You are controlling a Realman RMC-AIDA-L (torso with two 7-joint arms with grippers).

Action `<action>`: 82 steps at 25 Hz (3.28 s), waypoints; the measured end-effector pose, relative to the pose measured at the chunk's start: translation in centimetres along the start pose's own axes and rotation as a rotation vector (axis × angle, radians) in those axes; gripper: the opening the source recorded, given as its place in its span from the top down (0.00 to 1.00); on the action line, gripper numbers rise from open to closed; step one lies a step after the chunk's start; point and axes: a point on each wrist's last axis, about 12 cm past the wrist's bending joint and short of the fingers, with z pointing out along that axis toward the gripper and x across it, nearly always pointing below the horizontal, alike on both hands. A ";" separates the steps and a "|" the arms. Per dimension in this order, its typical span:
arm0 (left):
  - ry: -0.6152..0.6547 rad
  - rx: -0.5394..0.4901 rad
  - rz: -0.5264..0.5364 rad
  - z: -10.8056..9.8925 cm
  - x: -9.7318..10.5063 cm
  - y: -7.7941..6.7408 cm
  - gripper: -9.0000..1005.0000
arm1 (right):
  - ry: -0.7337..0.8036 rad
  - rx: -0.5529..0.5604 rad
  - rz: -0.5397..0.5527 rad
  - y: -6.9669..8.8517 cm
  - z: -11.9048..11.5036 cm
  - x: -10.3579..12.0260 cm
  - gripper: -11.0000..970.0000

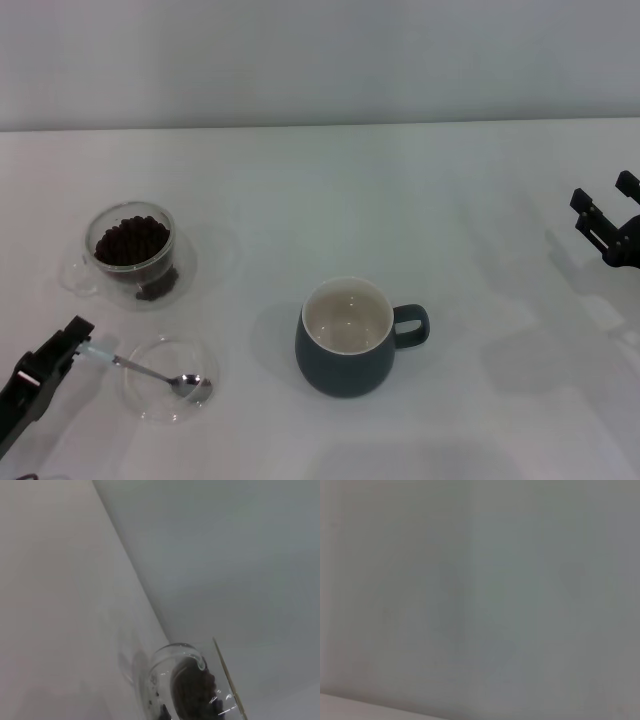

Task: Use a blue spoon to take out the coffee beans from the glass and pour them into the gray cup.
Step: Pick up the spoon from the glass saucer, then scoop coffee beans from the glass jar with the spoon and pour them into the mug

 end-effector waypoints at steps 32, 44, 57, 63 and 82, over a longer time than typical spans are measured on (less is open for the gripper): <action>-0.066 0.209 0.227 -0.5 -3.3 -2.6 0.86 | 0.002 -0.002 -0.019 0.4 0.1 0.1 0.31; -0.086 0.267 0.423 -1.4 -9.6 -4.1 0.86 | 0.004 -0.004 -0.027 0.5 0.9 -0.1 0.31; -0.059 0.240 0.567 -0.2 -15.1 -5.7 0.86 | 0.001 -0.011 -0.034 1.2 1.5 -0.1 0.31; 0.002 0.168 0.636 1.1 -15.9 -5.6 0.86 | 0.000 -0.003 -0.035 1.2 1.5 -0.1 0.31; 0.112 0.157 0.711 5.7 -16.9 -7.6 0.86 | 0.027 0.007 -0.037 1.3 2.2 0.0 0.31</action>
